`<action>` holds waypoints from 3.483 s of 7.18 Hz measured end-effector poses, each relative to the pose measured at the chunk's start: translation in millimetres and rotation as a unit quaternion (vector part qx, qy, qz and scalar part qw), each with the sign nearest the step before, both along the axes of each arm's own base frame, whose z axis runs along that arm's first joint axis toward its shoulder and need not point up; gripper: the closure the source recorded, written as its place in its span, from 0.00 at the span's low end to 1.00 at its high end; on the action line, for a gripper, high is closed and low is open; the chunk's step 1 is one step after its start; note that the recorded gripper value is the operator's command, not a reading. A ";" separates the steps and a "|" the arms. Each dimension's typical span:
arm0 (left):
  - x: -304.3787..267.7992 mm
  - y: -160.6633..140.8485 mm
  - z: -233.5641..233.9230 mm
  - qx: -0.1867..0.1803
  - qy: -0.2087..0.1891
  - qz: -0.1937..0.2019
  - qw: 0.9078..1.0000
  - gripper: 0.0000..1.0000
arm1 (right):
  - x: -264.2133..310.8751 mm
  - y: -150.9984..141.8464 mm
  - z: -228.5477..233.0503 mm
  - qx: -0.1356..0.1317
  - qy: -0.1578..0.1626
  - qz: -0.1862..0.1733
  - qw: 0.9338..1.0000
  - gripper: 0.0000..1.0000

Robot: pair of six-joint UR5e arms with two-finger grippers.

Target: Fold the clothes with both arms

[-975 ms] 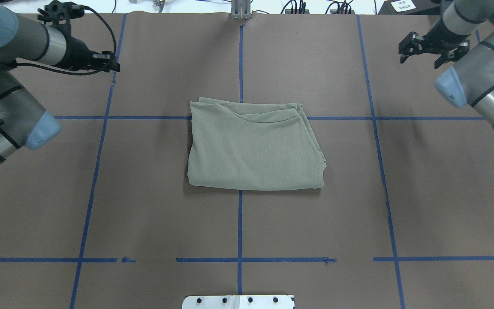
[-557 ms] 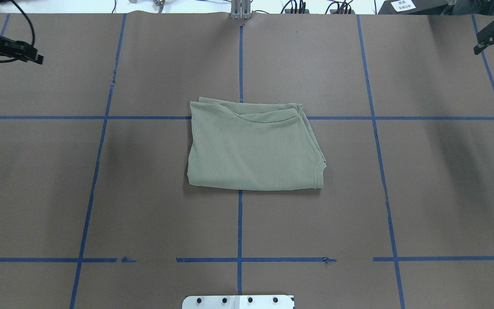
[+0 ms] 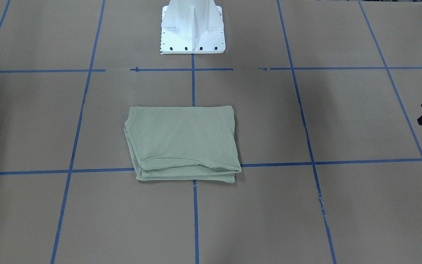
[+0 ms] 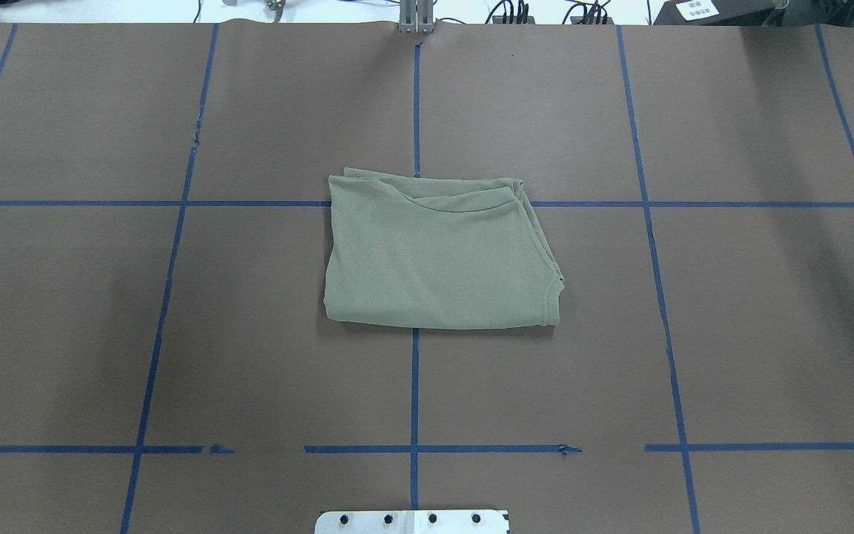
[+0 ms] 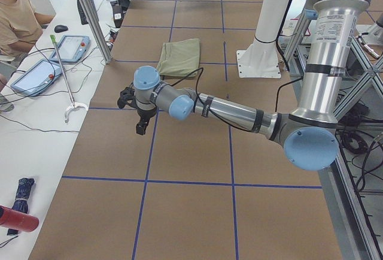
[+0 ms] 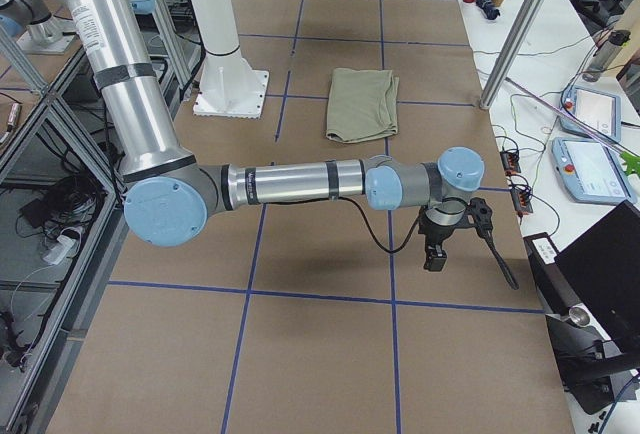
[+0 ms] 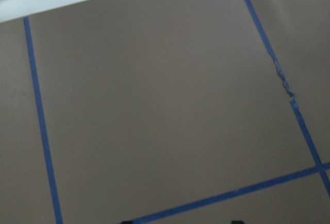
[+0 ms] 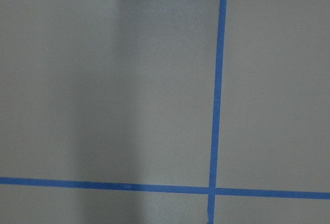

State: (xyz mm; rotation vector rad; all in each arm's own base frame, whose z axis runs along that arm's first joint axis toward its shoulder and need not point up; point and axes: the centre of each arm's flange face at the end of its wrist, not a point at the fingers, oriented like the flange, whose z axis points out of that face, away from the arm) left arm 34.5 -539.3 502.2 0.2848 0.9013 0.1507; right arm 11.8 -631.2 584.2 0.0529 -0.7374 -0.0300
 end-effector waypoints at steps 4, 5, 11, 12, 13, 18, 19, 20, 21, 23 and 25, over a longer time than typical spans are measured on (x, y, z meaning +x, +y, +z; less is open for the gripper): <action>-23.4 34.7 32.1 -0.020 0.001 -0.004 1.000 0.00 | 2.6 50.5 0.6 0.004 -0.012 0.001 1.000 0.00; -27.4 33.5 42.1 -0.023 -0.013 -0.011 1.000 0.00 | 1.9 56.6 0.9 -0.002 -0.015 0.000 1.000 0.00; -97.0 53.6 47.9 -0.027 -0.028 -0.086 0.996 0.00 | 3.3 83.8 32.5 -0.046 -0.007 0.000 0.999 0.00; -95.3 56.6 47.2 -0.021 -0.024 -0.095 0.995 0.00 | 3.0 85.1 34.6 -0.047 -0.006 -0.001 0.999 0.00; -94.7 60.1 51.0 -0.022 -0.027 -0.099 0.995 0.00 | 2.0 86.0 36.5 -0.048 -0.007 -0.001 0.999 0.00; -94.0 73.4 75.3 -0.098 -0.054 -0.062 0.992 0.00 | -10.8 88.4 42.4 -0.027 -0.010 -0.013 1.000 0.00; -93.0 74.1 81.0 -0.107 -0.059 -0.051 0.991 0.00 | -11.2 88.5 42.5 -0.026 -0.010 -0.013 1.000 0.00; -91.2 72.9 83.2 -0.113 -0.060 -0.046 0.991 0.00 | -11.5 88.5 42.6 -0.026 -0.011 -0.013 1.000 0.00; -89.8 71.4 83.2 -0.114 -0.059 -0.042 0.991 0.00 | -11.6 88.3 42.1 -0.025 -0.011 -0.013 1.000 0.00; -87.2 70.1 83.2 -0.112 -0.060 -0.036 0.991 0.00 | -11.7 88.3 40.7 -0.022 -0.011 -0.014 1.000 0.00; -84.5 72.2 92.2 -0.120 -0.065 -0.033 0.990 0.00 | -12.2 88.1 40.0 -0.020 -0.012 -0.014 1.000 0.00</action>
